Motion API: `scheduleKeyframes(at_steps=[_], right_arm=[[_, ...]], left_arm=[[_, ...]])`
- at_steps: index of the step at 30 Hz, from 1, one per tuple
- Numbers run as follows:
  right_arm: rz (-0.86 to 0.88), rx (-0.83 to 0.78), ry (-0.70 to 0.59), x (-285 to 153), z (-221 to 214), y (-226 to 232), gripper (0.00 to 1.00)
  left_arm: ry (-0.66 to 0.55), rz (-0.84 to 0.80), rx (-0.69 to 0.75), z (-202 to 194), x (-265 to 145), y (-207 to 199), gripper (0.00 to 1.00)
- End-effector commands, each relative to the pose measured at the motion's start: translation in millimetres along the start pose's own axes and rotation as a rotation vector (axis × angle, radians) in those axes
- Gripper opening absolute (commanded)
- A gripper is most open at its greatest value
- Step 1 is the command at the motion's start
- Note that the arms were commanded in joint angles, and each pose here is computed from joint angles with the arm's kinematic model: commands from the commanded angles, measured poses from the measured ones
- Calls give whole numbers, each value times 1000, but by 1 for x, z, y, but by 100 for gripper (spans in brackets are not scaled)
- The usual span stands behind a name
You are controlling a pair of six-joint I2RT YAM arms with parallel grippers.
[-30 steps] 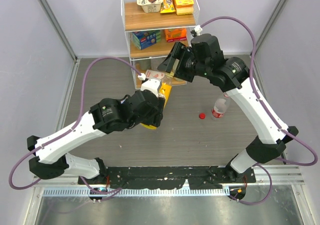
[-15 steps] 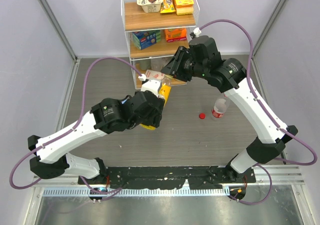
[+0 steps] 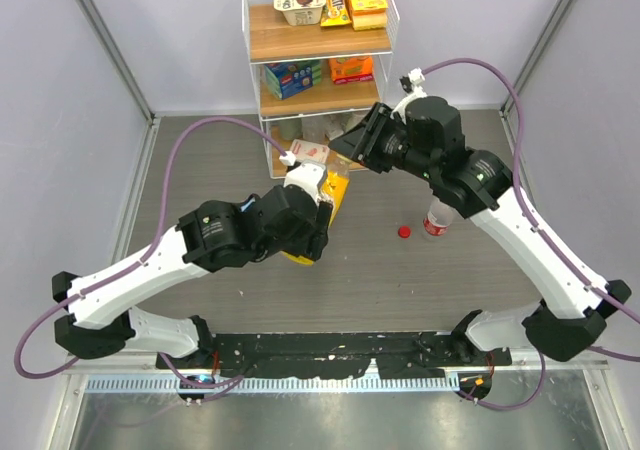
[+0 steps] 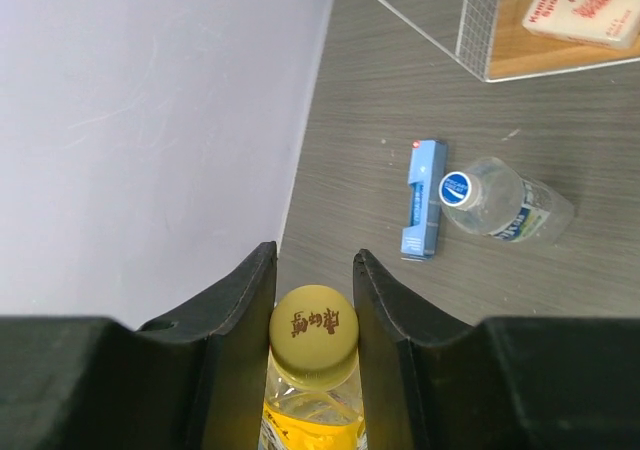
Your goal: Unscrew the bottle caps
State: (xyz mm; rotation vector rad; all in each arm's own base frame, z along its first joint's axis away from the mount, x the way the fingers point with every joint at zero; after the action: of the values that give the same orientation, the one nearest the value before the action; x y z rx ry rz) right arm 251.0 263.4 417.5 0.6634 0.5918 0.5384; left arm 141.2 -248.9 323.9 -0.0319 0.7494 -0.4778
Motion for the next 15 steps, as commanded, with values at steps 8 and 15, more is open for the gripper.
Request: scheduleKeyframes(at_steps=[8, 15], right_arm=[[547, -53, -141, -54, 18, 67, 1], [857, -152, -120, -82, 15, 97, 1]], left_arm=[[-76, -206, -73, 8, -18, -16, 0], [-115, -303, -119, 8, -29, -20, 0]])
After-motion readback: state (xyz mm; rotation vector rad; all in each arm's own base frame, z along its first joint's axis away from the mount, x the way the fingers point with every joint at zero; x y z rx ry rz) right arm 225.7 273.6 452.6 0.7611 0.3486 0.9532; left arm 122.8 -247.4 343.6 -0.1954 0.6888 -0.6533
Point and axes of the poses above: each gripper's point midway between its finger pads, its own x axis out along the fingers, its own y axis along the line the jaws close on, z = x × y, the point moved 4 cm from there along -x, back along the fingers, and after that the axes turned 4 degrees about -x, right-handed, at the moved point
